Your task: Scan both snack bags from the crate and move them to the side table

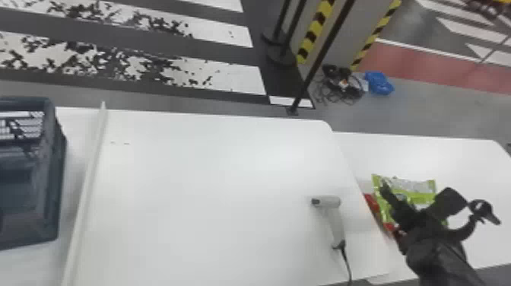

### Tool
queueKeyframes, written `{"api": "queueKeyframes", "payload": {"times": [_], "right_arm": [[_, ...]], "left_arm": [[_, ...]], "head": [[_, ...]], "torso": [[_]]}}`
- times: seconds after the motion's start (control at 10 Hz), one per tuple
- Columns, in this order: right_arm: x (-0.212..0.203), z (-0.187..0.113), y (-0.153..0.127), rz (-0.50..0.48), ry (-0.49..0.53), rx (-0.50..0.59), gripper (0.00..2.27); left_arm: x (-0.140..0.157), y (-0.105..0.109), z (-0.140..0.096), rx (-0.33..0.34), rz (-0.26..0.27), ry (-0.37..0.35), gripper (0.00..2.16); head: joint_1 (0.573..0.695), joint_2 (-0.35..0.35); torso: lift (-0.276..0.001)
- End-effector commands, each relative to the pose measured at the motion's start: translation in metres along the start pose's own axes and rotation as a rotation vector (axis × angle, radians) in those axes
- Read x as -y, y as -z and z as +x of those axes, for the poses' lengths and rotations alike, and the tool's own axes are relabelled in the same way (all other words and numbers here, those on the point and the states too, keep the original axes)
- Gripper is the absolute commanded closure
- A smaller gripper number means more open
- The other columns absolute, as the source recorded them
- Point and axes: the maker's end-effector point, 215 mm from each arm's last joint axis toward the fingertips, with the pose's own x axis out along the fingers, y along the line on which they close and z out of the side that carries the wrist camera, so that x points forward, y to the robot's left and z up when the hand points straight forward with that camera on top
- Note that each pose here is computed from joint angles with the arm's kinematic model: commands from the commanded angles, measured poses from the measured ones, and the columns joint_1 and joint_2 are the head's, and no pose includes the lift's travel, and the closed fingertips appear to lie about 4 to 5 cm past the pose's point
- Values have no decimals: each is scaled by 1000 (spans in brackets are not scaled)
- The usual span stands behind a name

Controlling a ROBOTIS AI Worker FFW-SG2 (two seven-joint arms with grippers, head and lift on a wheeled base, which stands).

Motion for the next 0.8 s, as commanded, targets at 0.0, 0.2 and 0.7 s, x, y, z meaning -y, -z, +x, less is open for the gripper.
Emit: {"api": "queueKeyframes", "payload": {"times": [0.0,0.2,0.7], "right_arm": [[-66,-36,15,-40,-132,21,43],[-147,-93,27,-135,-292,64,36],[-265,-250,56,-317,-569,111,43]], "left_arm": [[7,-4,5,-1,-14,3,70],[22,-6,13,-24,-47,-1,70],[71,-13,25,-115,-133,-1,70]], "head": [[695,-350],[695,-350],[695,-202]], "torso": [[-29],[-29],[-29]]}}
